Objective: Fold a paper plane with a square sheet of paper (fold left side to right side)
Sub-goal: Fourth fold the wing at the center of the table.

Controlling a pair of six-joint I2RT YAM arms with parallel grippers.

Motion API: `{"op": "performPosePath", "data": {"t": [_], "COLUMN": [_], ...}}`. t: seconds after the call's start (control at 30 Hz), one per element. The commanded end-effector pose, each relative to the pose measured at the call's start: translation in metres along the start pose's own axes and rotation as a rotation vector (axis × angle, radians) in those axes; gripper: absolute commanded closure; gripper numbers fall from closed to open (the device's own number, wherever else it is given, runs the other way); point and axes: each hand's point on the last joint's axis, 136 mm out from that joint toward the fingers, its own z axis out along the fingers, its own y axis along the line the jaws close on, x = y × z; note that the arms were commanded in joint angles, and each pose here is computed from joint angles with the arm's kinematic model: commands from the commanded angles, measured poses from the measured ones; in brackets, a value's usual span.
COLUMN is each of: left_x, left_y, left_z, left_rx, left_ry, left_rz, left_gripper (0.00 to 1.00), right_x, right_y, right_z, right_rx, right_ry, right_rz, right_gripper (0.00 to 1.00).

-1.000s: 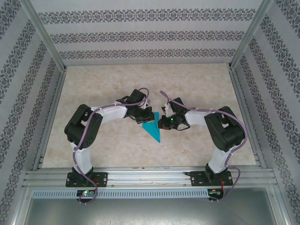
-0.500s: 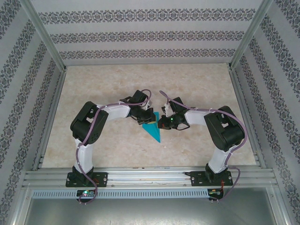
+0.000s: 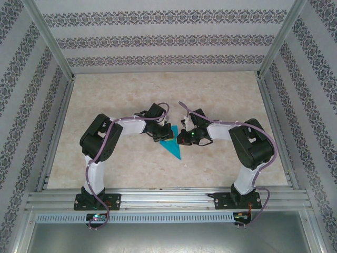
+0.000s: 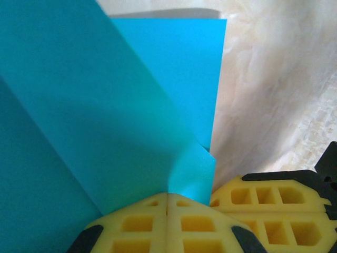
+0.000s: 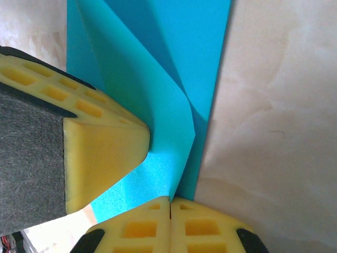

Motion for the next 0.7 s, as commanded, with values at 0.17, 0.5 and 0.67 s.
{"op": "performPosePath", "data": {"t": [0.17,0.5,0.67], "left_x": [0.013,0.019,0.02], "left_y": [0.041,0.047,0.049], "left_z": [0.011,0.011,0.01], "left_rx": [-0.098,-0.11,-0.111], "left_ry": [0.021,0.028,0.026], "left_rz": [-0.042,-0.048,-0.048], "left_gripper": [1.0,1.0,1.0], "right_x": [0.03,0.005,-0.011], "right_y": [-0.044,-0.007,0.01], "right_z": [0.011,-0.002,-0.02], "right_rx": [0.151,0.021,-0.026], "right_ry": [0.092,0.026,-0.037], "right_rz": [0.073,0.059,0.049], "right_gripper": [1.0,0.91,0.78]}}
